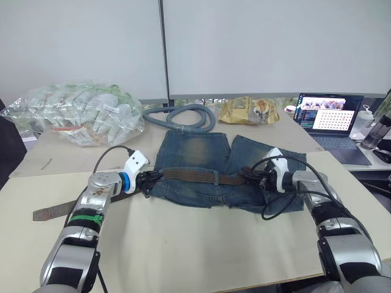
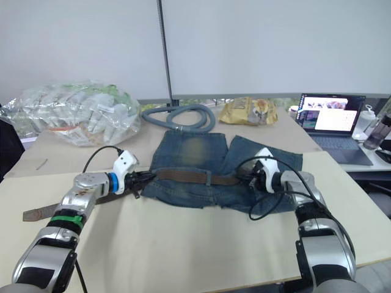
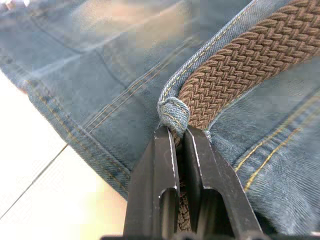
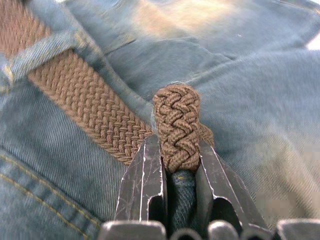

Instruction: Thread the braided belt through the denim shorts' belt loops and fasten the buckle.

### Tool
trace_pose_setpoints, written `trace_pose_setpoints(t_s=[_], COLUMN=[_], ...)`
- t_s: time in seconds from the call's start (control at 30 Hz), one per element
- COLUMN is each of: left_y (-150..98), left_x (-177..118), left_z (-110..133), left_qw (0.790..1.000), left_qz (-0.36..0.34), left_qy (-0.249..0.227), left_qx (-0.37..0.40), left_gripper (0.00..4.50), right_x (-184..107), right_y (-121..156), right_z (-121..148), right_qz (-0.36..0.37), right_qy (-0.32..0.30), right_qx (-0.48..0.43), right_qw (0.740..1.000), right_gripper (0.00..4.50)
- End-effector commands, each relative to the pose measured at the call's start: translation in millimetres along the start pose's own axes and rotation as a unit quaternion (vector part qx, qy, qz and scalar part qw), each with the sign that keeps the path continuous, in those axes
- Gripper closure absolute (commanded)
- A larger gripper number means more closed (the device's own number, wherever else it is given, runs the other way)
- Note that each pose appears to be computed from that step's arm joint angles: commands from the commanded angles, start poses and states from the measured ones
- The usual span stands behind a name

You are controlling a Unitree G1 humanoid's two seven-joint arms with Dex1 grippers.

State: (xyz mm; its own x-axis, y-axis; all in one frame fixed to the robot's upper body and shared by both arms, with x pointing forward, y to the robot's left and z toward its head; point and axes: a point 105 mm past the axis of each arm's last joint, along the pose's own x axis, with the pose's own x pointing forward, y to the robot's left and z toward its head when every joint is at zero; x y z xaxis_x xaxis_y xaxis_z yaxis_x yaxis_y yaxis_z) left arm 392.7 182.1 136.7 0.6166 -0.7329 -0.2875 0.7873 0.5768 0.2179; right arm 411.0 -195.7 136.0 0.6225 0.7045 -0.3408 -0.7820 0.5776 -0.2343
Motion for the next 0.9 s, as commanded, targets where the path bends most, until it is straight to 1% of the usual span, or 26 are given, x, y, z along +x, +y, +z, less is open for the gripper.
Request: trace_pose_setpoints(t_s=[0.03,0.17,0.27,0.37,0.5,0.6,0.73,0.83,0.9], left_y=[-16,-35,-50,-57,-57,-58,-50,-25,-14], left_x=[-15,-34,-46,-55,-70,-81,-78,-60,-55], left_z=[6,-9,-14,-15,-18,-21,-17,10,22], left_qw=[0.998,0.994,0.990,0.989,0.990,0.990,0.994,0.999,0.997], left_qz=[-0.058,-0.100,-0.125,-0.124,-0.106,-0.094,-0.068,0.005,0.037], left_qy=[-0.001,0.040,0.051,0.054,0.061,0.068,0.049,-0.027,-0.062], left_qx=[-0.001,-0.027,-0.049,-0.063,-0.075,-0.082,-0.071,-0.022,0.000], left_gripper=[4.50,4.50,4.50,4.50,4.50,4.50,4.50,4.50,4.50], right_x=[-15,-15,-3,15,40,57,58,40,28], right_y=[-12,-13,-6,3,18,26,27,19,14], right_z=[4,4,8,16,33,52,68,77,78], right_qz=[-0.013,-0.009,0.008,0.025,0.050,0.046,0.033,0.017,0.005], right_qy=[0.005,0.007,0.004,-0.003,-0.025,-0.060,-0.111,-0.151,-0.157], right_qx=[-0.020,-0.022,-0.030,-0.042,-0.055,-0.078,-0.094,-0.125,-0.159], right_qw=[1.000,1.000,1.000,0.999,0.997,0.994,0.989,0.980,0.975], right_gripper=[4.27,4.27,4.27,4.27,4.27,4.27,4.27,4.27,4.27])
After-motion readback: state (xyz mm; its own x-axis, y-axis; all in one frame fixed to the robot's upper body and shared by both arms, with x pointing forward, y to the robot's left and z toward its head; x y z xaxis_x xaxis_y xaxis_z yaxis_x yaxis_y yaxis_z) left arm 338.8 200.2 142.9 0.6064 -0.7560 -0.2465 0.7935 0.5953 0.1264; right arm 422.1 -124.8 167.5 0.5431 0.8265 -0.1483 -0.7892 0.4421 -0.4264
